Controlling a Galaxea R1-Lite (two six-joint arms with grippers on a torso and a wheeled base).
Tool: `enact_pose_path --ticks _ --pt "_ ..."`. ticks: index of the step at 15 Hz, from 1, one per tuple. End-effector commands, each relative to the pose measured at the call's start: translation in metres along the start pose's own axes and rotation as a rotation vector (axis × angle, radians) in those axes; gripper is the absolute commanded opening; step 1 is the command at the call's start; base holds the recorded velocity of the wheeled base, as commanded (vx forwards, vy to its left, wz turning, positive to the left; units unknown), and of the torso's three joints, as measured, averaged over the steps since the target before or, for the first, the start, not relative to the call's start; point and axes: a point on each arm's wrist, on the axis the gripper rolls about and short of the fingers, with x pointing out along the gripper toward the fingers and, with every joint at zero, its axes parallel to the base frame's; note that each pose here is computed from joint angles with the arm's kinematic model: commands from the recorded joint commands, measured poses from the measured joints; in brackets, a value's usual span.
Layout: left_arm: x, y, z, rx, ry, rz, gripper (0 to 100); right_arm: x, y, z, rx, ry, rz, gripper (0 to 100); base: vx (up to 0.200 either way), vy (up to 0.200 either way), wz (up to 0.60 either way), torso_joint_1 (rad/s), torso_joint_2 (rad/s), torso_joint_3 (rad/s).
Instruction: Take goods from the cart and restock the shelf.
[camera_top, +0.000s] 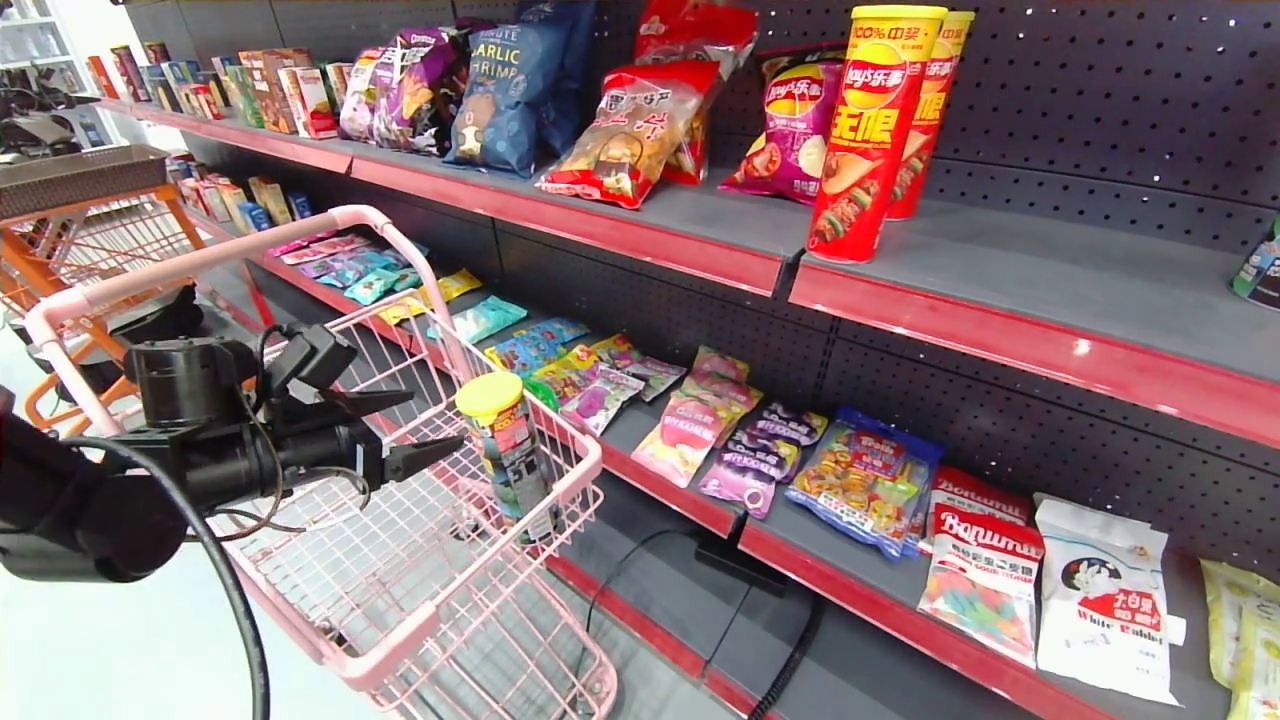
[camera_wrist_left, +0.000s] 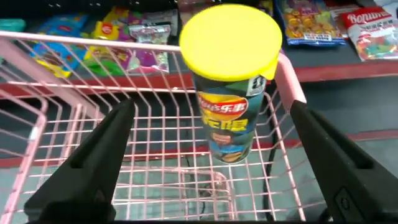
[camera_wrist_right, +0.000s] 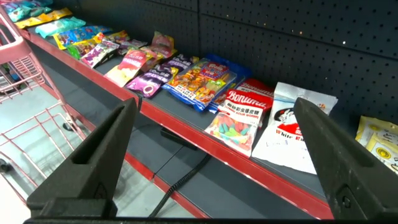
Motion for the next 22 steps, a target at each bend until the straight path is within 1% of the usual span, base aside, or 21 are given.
enact_pose_path --ticks 1,2,4,5,6,9,11,12,13,14,15,16,18,19,20,22 --pt "0.013 0.001 -0.009 -0.013 0.022 -0.024 100 0.000 0.000 0.000 0.000 0.000 0.002 100 0.000 0.000 0.00 0.000 0.00 0.000" --pt "0.020 0.005 -0.012 -0.010 0.025 -0.019 100 0.000 0.000 0.000 0.000 0.001 0.002 100 0.000 0.000 0.00 0.000 0.00 0.000" --pt "0.029 0.013 -0.013 0.010 0.006 -0.007 100 0.000 0.000 0.000 0.000 0.000 0.000 100 0.000 0.000 0.00 0.000 0.00 0.000" --pt "0.034 0.013 -0.014 0.018 0.000 -0.009 100 0.000 0.000 0.000 0.000 0.001 0.000 100 0.000 0.000 0.00 0.000 0.00 0.000" --pt "0.041 0.011 -0.017 0.020 0.001 -0.012 100 0.000 0.000 0.000 0.000 0.000 0.000 100 0.000 0.000 0.00 0.000 0.00 0.000" --pt "0.060 0.002 -0.024 0.014 0.009 -0.026 100 0.000 0.000 0.000 0.000 0.001 0.000 100 0.000 0.000 0.00 0.000 0.00 0.000" --pt "0.067 0.004 -0.024 0.020 -0.006 -0.022 100 0.000 0.000 0.000 0.000 0.000 0.002 100 0.000 0.000 0.00 0.000 0.00 0.000" --pt "0.077 0.008 -0.026 0.030 -0.021 -0.012 100 0.000 0.000 0.000 0.000 0.001 0.000 100 0.000 0.000 0.00 0.000 0.00 0.000" --pt "0.080 0.007 -0.025 0.025 -0.026 -0.013 100 0.000 0.000 0.000 0.000 0.001 0.000 100 0.000 0.000 0.00 0.000 0.00 0.000" --pt "0.084 0.006 -0.025 0.014 -0.027 -0.014 100 0.000 0.000 0.000 0.000 0.001 0.000 100 0.000 0.000 0.00 0.000 0.00 0.000" --pt "0.088 0.004 -0.022 0.016 -0.034 -0.020 100 0.000 0.000 0.000 0.000 0.001 0.002 100 0.000 0.000 0.00 0.000 0.00 0.000" --pt "0.090 0.002 -0.022 0.009 -0.032 -0.025 100 0.000 0.000 0.000 0.000 0.000 0.002 100 0.000 0.000 0.00 0.000 0.00 0.000" --pt "0.096 -0.006 -0.021 -0.006 -0.028 -0.021 100 0.000 0.000 0.000 0.000 0.000 0.002 100 0.000 0.000 0.00 0.000 0.00 0.000" --pt "0.096 -0.007 -0.020 -0.019 -0.029 -0.018 100 0.000 0.000 0.000 0.000 0.000 0.002 100 0.000 0.000 0.00 0.000 0.00 0.000" --pt "0.096 -0.007 -0.020 -0.016 -0.040 -0.015 0 0.000 0.000 0.000 0.000 0.000 0.002 100 0.000 0.000 0.00 0.000 0.00 0.000" --pt "0.092 -0.008 -0.020 -0.024 -0.036 -0.012 0 0.000 0.000 0.000 0.000 0.001 0.003 100 0.000 0.000 0.00 0.000 0.00 0.000"
